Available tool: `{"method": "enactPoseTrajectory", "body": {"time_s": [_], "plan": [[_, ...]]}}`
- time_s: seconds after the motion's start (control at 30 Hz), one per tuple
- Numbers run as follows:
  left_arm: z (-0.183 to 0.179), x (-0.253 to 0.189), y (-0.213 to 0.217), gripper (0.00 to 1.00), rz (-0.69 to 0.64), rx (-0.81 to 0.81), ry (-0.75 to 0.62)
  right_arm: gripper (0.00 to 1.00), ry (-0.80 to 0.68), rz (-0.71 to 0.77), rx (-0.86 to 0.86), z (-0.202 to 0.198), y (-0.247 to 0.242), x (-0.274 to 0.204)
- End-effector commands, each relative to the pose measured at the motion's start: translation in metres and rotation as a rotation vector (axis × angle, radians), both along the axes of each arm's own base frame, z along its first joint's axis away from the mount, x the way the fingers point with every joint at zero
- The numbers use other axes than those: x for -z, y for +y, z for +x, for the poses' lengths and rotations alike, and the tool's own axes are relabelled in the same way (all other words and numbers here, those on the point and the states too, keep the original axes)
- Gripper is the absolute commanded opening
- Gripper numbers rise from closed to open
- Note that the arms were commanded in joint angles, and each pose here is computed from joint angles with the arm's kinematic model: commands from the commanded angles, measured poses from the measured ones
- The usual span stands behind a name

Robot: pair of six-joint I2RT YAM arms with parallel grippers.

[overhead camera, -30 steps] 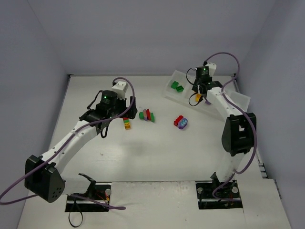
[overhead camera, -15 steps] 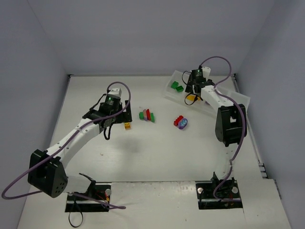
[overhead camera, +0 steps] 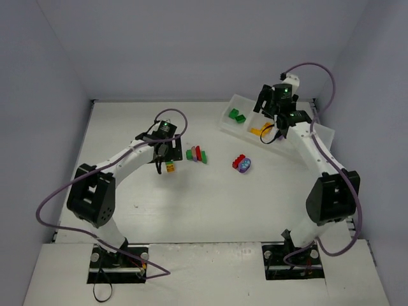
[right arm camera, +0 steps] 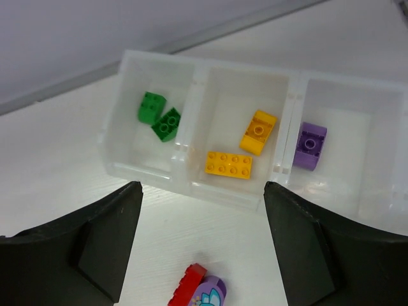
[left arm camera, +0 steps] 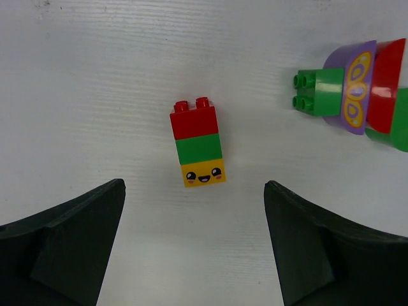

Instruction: Sort the legos into containers by color

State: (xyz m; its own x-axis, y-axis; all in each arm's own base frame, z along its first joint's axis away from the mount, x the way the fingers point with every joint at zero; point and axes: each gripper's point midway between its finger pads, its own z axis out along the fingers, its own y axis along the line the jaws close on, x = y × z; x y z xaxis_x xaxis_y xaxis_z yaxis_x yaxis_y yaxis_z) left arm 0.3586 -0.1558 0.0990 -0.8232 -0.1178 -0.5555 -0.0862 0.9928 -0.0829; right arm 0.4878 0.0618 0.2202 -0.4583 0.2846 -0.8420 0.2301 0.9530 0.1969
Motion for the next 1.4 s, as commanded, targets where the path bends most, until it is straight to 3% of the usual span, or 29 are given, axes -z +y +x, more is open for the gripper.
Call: {"method": "enactPoseTrajectory", "body": {"time_s": [0.0, 0.27, 0.43, 0.6, 0.8, 0.83, 0.93, 1.0, 1.13, 1.37], "plan": [[0.013, -0.004, 0.003, 0.82, 0.028, -0.03, -0.003, 0.73, -0.099, 0.039, -0.048, -0.015, 0.004, -0.035], [0.015, 0.028, -0.003, 0.72, 0.043, -0.033, 0.083, 0.72, -0.089, 0.111, -0.12, -0.05, 0.018, -0.031], [0.013, 0.038, -0.004, 0.63, 0.037, -0.043, 0.096, 0.72, -0.081, 0.097, -0.128, -0.058, 0.016, -0.026], [0.01, 0.046, -0.004, 0.6, 0.032, -0.05, 0.107, 0.72, -0.073, 0.094, -0.14, -0.06, 0.017, -0.022], [0.01, 0.058, -0.004, 0.41, 0.041, -0.045, 0.115, 0.72, -0.076, 0.123, -0.202, -0.059, 0.029, -0.024], [0.008, 0.06, -0.004, 0.27, 0.042, -0.039, 0.119, 0.72, -0.076, 0.127, -0.213, -0.06, 0.032, -0.025], [0.007, 0.056, -0.006, 0.12, 0.029, -0.014, 0.107, 0.71, -0.086, 0.129, -0.24, -0.061, 0.036, -0.03], [0.01, 0.043, -0.008, 0.0, 0.024, 0.022, 0.067, 0.71, -0.092, 0.148, -0.282, -0.063, 0.044, -0.035], [0.021, 0.002, -0.017, 0.0, 0.018, 0.152, -0.096, 0.69, -0.099, 0.215, -0.419, -0.068, 0.07, -0.046], [0.024, -0.105, -0.053, 0.0, -0.047, 0.55, -0.569, 0.67, -0.054, 0.384, -0.715, -0.09, 0.142, -0.06]]}}
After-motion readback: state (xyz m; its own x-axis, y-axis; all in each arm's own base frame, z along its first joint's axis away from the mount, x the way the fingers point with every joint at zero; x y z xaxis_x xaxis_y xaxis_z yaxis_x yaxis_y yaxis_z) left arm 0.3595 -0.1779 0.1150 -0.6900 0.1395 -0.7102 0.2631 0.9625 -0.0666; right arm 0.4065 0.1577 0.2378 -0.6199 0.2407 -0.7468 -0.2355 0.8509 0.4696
